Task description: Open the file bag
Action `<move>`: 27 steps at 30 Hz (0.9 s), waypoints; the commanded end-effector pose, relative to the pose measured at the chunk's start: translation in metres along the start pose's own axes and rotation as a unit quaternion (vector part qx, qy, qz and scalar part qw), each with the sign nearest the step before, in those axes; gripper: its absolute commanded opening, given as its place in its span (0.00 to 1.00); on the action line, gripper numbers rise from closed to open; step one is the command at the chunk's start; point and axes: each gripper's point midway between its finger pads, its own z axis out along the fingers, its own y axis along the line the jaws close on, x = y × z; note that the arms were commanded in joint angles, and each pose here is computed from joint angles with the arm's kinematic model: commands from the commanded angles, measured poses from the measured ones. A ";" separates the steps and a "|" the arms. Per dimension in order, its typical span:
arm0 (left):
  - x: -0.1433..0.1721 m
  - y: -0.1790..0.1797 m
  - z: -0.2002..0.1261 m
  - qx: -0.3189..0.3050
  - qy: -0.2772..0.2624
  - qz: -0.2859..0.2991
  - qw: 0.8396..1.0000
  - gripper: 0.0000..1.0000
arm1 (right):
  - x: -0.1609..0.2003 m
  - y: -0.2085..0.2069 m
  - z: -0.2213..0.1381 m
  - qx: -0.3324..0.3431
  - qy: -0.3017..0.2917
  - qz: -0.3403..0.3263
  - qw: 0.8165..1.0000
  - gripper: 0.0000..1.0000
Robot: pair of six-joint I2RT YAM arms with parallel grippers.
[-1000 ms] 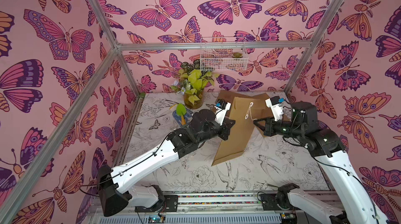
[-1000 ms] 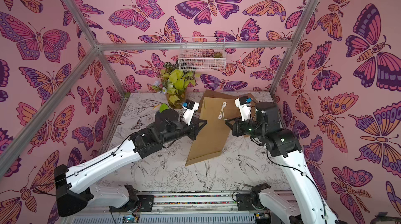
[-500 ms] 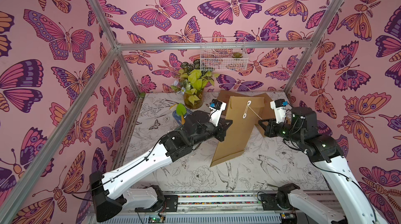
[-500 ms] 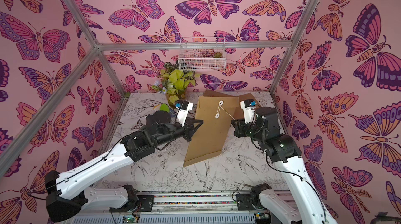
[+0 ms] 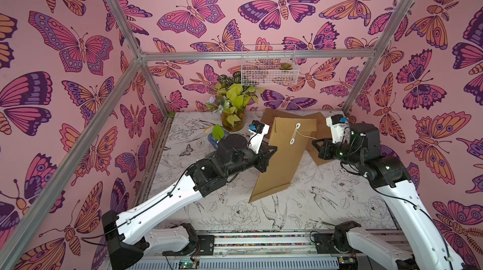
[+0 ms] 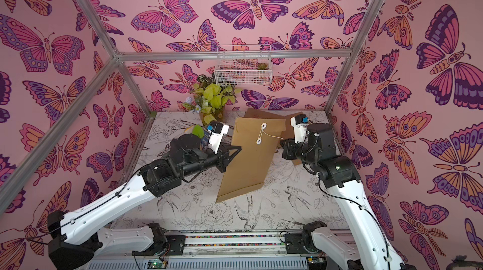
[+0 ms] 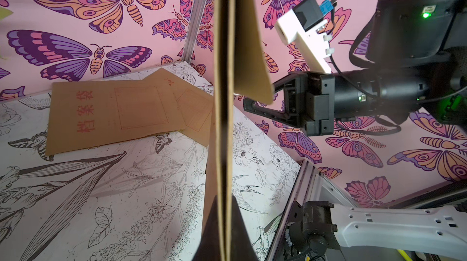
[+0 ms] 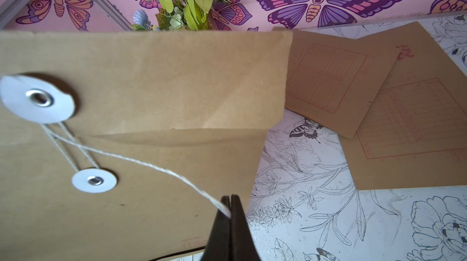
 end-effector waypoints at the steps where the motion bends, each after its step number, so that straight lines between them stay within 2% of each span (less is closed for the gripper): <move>1: -0.003 -0.005 -0.011 0.015 -0.009 0.008 1.000 0.01 | 0.000 -0.003 -0.004 0.008 0.007 -0.008 1.000 0.00; 11: -0.003 -0.008 -0.019 0.021 -0.010 0.013 1.000 0.01 | -0.005 -0.004 -0.003 0.005 -0.001 0.003 1.000 0.00; 15: -0.004 -0.006 -0.021 0.016 -0.015 0.012 1.000 0.01 | -0.001 -0.001 0.000 -0.008 0.004 0.011 1.000 0.00; 27: -0.002 0.000 -0.016 0.000 -0.006 0.030 1.000 0.01 | 0.013 -0.014 0.008 0.010 0.021 0.012 1.000 0.00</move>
